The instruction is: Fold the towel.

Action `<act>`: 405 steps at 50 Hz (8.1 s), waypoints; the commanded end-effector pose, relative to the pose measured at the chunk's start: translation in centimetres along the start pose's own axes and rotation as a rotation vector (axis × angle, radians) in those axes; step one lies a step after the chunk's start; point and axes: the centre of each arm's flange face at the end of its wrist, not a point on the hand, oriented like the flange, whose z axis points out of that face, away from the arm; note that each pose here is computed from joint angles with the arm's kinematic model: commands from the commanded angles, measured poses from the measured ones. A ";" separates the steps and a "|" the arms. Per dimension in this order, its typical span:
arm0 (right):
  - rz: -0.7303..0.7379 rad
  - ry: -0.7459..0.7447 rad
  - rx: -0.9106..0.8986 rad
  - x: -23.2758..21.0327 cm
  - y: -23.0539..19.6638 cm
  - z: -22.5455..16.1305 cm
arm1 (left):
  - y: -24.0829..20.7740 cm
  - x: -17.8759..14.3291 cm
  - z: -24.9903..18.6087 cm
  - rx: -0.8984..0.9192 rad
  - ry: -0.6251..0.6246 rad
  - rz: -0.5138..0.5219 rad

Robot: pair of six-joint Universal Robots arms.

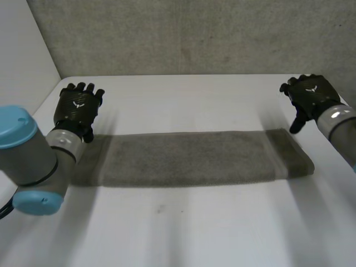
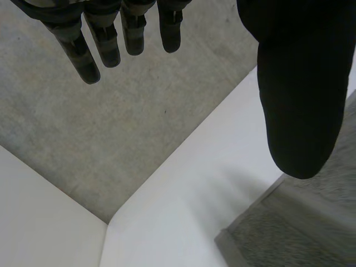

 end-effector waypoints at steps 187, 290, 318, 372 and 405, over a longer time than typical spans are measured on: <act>0.169 -0.558 0.223 -18.9 -5.8 -11.0 | -8.5 5.7 -7.6 0.097 0.071 -0.403; 0.311 0.063 0.243 -0.1 -15.0 -12.4 | -17.8 -7.2 -11.4 0.159 -0.001 -0.447; 0.307 0.078 0.312 0.8 -16.7 -14.3 | -18.5 -8.2 -12.8 0.206 -0.057 -0.436; 0.301 0.073 0.354 1.2 -17.7 -15.4 | -18.8 -8.1 -13.4 0.217 -0.049 -0.438; 0.299 0.068 0.360 1.2 -17.8 -15.4 | -18.7 -7.8 -13.6 0.215 -0.034 -0.438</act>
